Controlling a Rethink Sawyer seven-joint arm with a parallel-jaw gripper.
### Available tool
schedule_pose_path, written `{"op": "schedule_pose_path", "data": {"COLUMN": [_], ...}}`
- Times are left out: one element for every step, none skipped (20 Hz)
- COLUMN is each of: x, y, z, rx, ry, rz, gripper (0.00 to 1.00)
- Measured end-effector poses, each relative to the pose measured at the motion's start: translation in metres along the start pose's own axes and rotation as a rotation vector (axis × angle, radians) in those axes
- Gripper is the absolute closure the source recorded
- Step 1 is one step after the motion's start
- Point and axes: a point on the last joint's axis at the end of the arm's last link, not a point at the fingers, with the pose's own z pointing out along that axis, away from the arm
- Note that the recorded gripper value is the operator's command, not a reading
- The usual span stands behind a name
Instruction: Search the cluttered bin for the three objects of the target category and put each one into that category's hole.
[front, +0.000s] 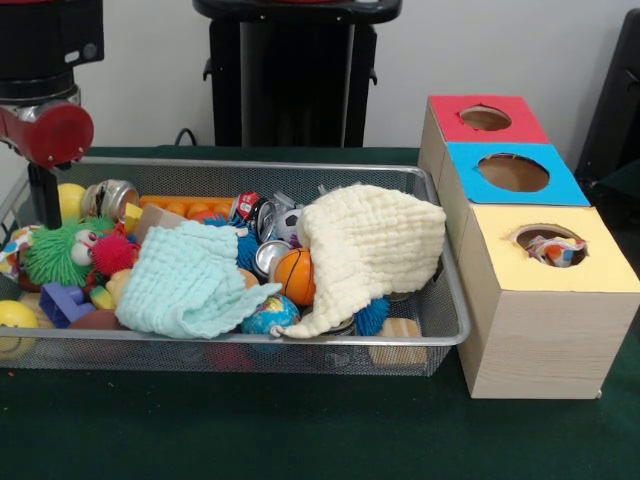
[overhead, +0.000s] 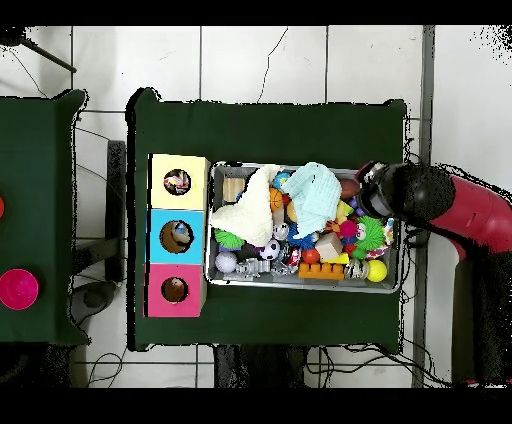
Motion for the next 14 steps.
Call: {"op": "schedule_pose_path", "data": {"x": [0.0,0.0,0.001,0.001,0.001,0.002,0.002,0.003,0.004,0.004,0.005,0.006,0.006,0.007], "y": [-0.003,-0.006,-0.01,-0.015,-0.017,-0.019,-0.021,-0.027,-0.03,-0.033,-0.036,-0.038,-0.04,-0.041], "z": [0.003,0.007,0.012,0.016,0.019,0.022,0.024,0.031,0.034,0.037,0.04,0.043,0.046,0.047], "rx": [0.0,0.0,0.001,0.002,0.003,0.004,0.004,0.005,0.006,0.006,0.007,0.007,0.008,0.008], "ry": [0.004,0.009,0.016,0.024,0.029,0.033,0.037,0.048,0.054,0.058,0.064,0.068,0.073,0.076], "rz": [0.004,0.009,0.015,0.021,0.025,0.028,0.031,0.039,0.044,0.047,0.052,0.054,0.057,0.059], "gripper": [1.0,1.0,1.0,1.0,1.0,1.0,1.0,1.0,1.0,1.0,1.0,1.0,1.0,1.0]}}
